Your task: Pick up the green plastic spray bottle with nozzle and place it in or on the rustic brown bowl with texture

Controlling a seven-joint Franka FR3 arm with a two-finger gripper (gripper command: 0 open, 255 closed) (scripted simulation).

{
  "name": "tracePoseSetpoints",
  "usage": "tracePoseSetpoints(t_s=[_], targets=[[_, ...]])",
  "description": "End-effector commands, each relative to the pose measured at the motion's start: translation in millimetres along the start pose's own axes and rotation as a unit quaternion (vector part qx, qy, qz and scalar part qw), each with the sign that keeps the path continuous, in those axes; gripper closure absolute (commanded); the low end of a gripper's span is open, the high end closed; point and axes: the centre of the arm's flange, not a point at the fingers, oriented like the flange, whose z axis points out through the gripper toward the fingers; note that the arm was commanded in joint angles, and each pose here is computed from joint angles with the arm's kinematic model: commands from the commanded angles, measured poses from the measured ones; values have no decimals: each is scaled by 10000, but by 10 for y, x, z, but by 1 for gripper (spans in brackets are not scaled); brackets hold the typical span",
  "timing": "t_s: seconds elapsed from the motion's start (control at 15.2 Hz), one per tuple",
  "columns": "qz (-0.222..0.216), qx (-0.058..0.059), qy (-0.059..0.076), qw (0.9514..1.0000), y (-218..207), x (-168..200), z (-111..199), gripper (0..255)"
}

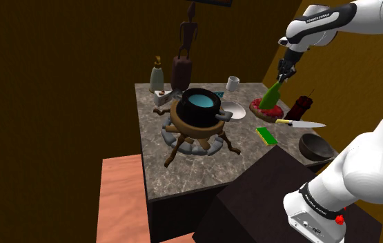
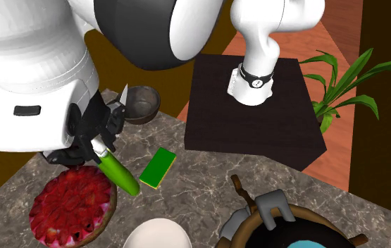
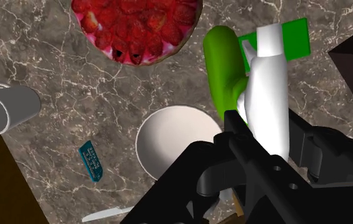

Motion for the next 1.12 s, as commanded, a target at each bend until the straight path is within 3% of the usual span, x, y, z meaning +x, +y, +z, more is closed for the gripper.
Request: tracePoseSetpoints(t_s=[0.0,0.26,1.06], targets=[[0,2,0,10000,1,-10,-105,255],[0,2,0,10000,11,-23,-280,255],[0,2,0,10000,-1009,-1168,-677,255]])
